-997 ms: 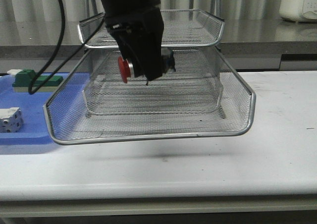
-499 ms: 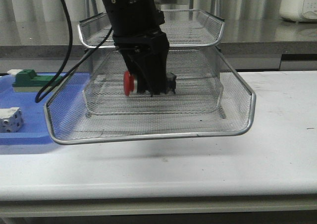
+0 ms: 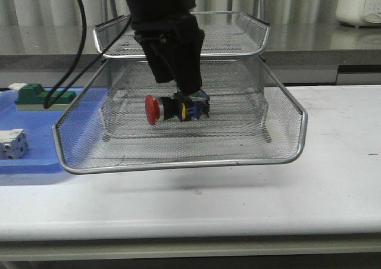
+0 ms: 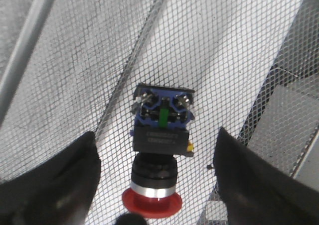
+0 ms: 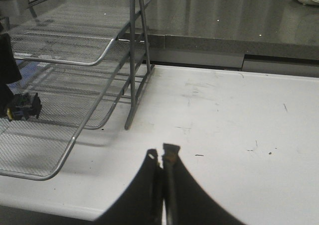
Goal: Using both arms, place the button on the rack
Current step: 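Lower the button into the tray, open the left gripper, withdraw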
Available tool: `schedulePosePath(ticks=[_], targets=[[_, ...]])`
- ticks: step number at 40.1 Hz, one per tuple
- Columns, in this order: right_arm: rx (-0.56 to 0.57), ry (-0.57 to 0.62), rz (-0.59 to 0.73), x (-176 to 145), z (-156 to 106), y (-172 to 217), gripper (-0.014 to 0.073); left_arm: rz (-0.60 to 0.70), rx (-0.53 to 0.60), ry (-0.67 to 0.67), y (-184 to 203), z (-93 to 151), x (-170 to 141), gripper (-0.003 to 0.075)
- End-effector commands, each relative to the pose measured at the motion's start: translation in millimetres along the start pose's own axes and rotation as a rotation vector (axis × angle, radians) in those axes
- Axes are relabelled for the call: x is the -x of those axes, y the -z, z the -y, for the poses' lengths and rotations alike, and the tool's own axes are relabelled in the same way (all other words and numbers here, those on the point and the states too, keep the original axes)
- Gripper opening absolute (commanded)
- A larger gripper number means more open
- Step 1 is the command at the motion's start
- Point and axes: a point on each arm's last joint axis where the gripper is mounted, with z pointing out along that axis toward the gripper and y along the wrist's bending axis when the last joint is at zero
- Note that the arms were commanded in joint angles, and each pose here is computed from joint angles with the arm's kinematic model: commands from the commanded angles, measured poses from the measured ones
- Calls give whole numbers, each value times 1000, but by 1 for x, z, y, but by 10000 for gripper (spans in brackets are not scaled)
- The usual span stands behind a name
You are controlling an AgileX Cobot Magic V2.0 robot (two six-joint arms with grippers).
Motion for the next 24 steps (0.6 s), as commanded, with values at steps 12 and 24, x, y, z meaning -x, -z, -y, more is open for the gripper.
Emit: schedulePosePath(ticks=[12,24], targets=[[0,1,96,14,0,2,-60,134,41,64,85,25,-1,130],[0,1,96,14,0,2,-60,116,182,154,127,37,-38,-19]])
